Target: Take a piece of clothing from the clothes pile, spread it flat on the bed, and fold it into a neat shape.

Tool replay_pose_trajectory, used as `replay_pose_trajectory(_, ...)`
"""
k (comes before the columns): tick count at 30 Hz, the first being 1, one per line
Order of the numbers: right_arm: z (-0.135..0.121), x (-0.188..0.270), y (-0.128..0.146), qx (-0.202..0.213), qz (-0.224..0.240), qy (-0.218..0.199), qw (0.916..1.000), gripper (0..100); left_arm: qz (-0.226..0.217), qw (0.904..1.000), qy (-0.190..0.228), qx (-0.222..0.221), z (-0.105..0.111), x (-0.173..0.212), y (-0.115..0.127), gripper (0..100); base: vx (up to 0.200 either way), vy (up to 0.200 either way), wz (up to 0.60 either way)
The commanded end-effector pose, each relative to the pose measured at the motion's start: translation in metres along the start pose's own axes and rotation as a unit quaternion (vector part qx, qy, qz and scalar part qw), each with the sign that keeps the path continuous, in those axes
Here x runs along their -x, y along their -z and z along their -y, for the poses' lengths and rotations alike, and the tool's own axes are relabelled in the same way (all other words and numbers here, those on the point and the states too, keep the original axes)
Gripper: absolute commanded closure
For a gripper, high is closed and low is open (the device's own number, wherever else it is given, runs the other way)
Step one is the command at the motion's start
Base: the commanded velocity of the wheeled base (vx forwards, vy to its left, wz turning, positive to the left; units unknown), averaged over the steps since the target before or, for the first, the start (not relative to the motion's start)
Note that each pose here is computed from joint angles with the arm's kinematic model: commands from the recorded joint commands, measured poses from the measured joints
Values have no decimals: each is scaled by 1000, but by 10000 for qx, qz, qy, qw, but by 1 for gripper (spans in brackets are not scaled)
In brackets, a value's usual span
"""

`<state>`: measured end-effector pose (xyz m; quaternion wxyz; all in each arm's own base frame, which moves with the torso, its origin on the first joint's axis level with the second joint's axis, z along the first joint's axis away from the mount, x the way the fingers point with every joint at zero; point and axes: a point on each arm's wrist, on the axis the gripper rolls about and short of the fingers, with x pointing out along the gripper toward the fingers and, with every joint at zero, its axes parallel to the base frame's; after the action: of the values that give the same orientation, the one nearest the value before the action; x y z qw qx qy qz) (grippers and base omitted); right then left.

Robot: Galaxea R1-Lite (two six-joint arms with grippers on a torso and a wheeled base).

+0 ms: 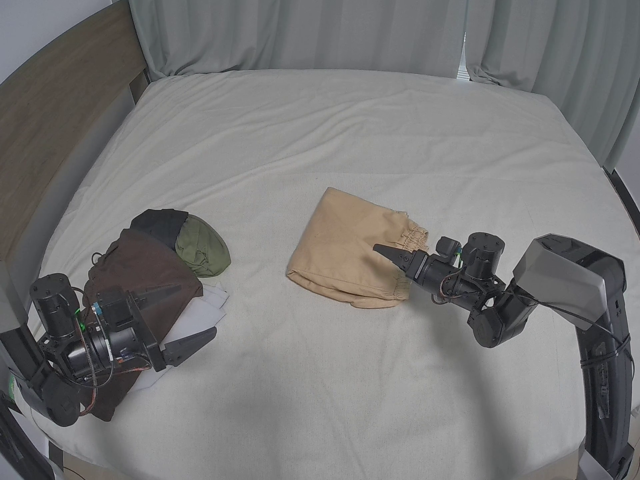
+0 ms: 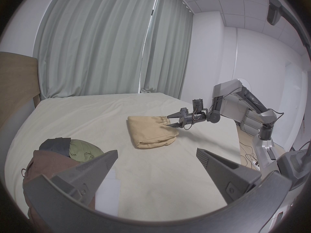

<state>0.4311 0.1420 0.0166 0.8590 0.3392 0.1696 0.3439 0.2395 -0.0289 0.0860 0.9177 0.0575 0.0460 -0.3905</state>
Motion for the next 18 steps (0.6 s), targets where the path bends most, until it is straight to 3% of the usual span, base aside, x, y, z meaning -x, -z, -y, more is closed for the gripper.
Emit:
replay_pose_trajectory(1, -11, 5, -8, 52, 82, -61, 9999, 0, -20, 10000, 8, 18, 0, 0, 1, 0, 0, 0, 0)
replay_pose_trajectory(5, -46, 23, -31, 204, 261, -246, 9991, 0, -23, 10000, 54, 17, 3, 0, 0, 0, 0, 0, 0)
replay_pose_trajectory(9, -98, 60, -59, 434, 517, -477, 9966, 0, 19, 9999, 169, -14, 8, -3, -3, 0, 0, 0, 0)
replay_pose_trajectory(15, -143, 112, -66, 799, 609, -527, 9935, 0, 84, 9993, 342, -82, 17, -5, -8, 0, 0, 0, 0)
replay_pose_trajectory(18, -160, 142, -62, 1245, 636, -482, 9890, 0, -2, 9984, 564, -11, 29, -6, -5, 0, 0, 0, 0)
